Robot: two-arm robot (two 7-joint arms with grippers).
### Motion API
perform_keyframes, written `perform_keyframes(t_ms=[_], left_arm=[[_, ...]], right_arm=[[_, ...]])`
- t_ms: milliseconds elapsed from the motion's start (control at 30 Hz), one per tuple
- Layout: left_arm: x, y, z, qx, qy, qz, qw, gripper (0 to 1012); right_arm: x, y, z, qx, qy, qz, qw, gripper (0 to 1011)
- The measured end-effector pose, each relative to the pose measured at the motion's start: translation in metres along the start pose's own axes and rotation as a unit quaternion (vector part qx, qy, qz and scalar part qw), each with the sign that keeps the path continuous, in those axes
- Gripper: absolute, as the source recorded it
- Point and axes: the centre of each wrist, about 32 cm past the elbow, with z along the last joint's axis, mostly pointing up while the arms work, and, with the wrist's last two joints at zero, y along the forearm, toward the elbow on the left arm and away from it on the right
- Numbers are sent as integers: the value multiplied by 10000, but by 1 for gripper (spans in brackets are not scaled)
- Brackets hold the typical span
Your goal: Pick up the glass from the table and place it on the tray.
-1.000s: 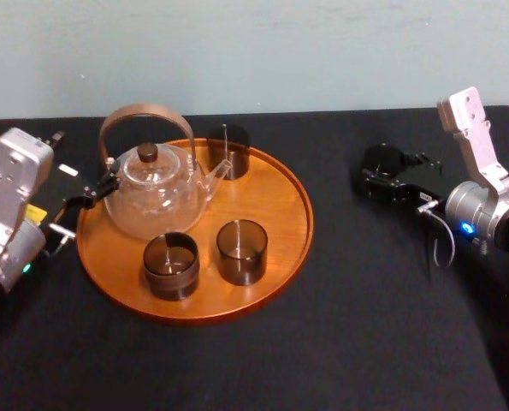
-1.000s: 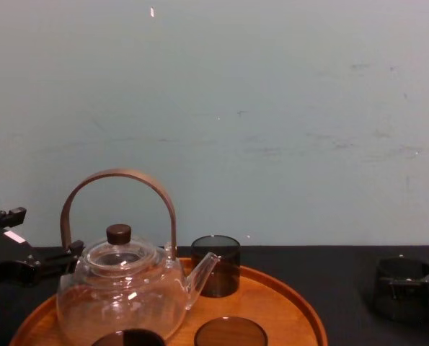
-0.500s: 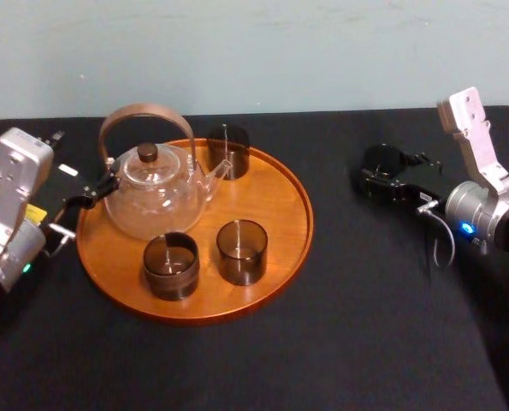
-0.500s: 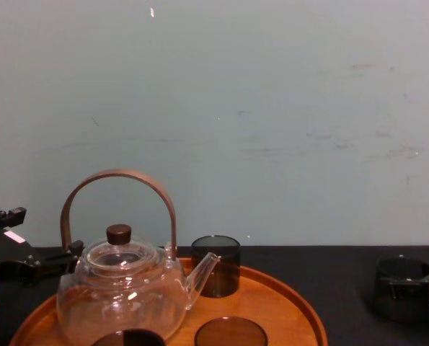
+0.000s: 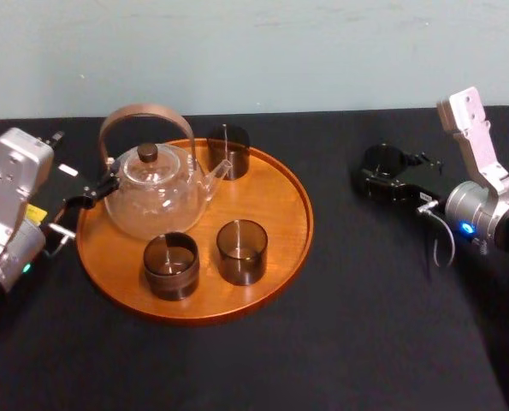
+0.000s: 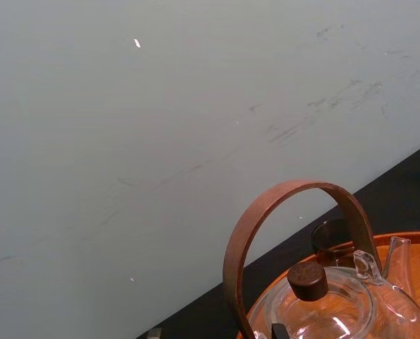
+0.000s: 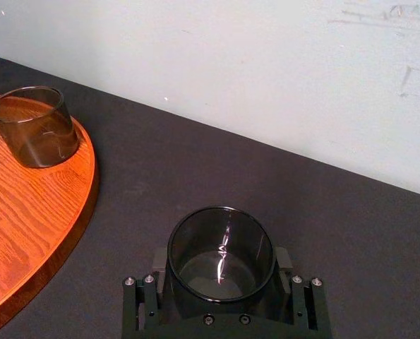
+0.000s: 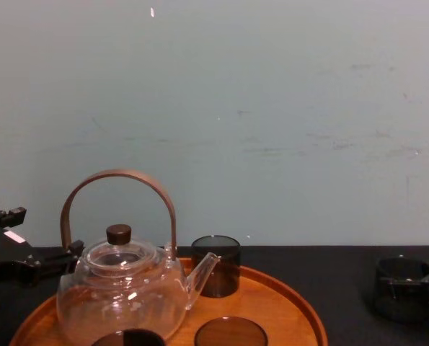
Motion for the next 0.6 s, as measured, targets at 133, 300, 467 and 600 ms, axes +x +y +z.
perform_keyframes(t_ms=[133, 300, 467, 600], left_arm=[[0, 0, 0, 0, 0, 0, 10000, 1009], [0, 0, 0, 0, 0, 0, 10000, 1010], [0, 0, 0, 0, 0, 0, 10000, 1009], [0, 0, 0, 0, 0, 0, 10000, 1009]], right_arm=[[0, 0, 0, 0, 0, 0, 10000, 898], [0, 0, 0, 0, 0, -1, 10000, 898], [0, 0, 0, 0, 0, 0, 10000, 898], [0, 0, 0, 0, 0, -1, 10000, 898]])
